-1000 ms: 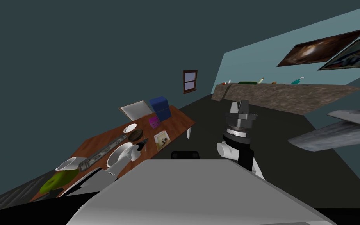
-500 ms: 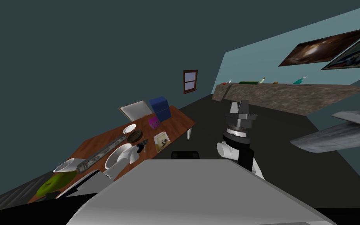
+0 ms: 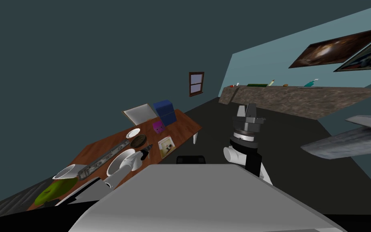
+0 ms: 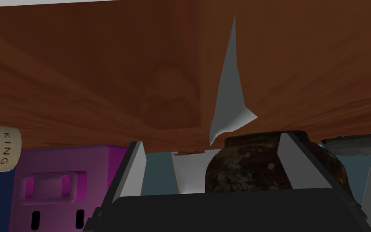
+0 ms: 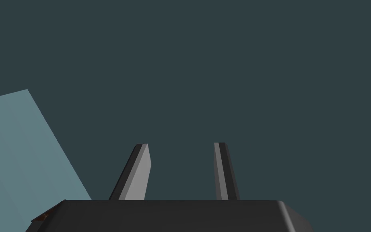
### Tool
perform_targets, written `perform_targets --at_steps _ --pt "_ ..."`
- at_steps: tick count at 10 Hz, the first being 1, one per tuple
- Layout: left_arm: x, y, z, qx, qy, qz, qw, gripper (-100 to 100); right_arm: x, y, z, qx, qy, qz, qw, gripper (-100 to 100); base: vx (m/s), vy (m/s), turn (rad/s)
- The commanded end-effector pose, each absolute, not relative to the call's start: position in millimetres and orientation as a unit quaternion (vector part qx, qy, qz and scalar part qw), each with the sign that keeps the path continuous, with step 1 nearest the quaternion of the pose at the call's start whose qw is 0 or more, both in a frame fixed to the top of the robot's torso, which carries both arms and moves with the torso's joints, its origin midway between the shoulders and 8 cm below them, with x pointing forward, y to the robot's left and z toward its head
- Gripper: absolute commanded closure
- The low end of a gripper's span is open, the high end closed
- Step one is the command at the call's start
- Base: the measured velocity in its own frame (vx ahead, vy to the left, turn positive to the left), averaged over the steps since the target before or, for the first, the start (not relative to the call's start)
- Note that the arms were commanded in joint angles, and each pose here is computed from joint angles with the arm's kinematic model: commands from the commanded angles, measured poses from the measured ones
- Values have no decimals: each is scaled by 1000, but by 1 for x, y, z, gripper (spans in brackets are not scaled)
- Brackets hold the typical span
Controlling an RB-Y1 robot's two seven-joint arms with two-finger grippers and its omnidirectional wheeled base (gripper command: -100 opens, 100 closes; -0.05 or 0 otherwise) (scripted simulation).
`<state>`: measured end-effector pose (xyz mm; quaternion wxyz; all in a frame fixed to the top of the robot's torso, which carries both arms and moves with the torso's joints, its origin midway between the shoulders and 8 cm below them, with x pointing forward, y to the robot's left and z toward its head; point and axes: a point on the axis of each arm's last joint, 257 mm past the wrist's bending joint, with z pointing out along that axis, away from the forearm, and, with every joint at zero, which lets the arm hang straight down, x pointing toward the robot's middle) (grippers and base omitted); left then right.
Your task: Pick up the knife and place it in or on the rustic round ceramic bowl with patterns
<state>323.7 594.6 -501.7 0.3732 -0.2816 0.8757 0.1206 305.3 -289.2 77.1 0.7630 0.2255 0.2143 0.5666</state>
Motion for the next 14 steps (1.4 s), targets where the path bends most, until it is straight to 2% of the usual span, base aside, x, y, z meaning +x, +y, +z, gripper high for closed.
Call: perform_targets --at_steps 1,6,7,11,12,13,14 --pt "324 595 -502 -295 871 115 375 -100 305 -289 77 225 214 567 763 0 0 0 0" --pt "314 590 -505 -285 876 111 372 -100 305 -289 77 225 214 567 763 0 24 -2 8" --pt "314 590 -505 -288 875 110 373 100 305 -289 77 226 214 567 763 0 0 0 0" --pt "313 592 -505 -286 876 114 372 100 305 -289 77 226 214 567 763 0 0 1 4" --pt "313 592 -505 -286 876 114 372 0 305 -289 77 226 214 567 763 0 0 0 0" --pt "325 595 -501 -304 867 111 379 100 305 -289 77 226 214 567 763 0 -45 -8 -20" --pt "324 595 -502 -307 867 110 377 100 305 -289 77 225 214 567 763 0 -59 2 -28"
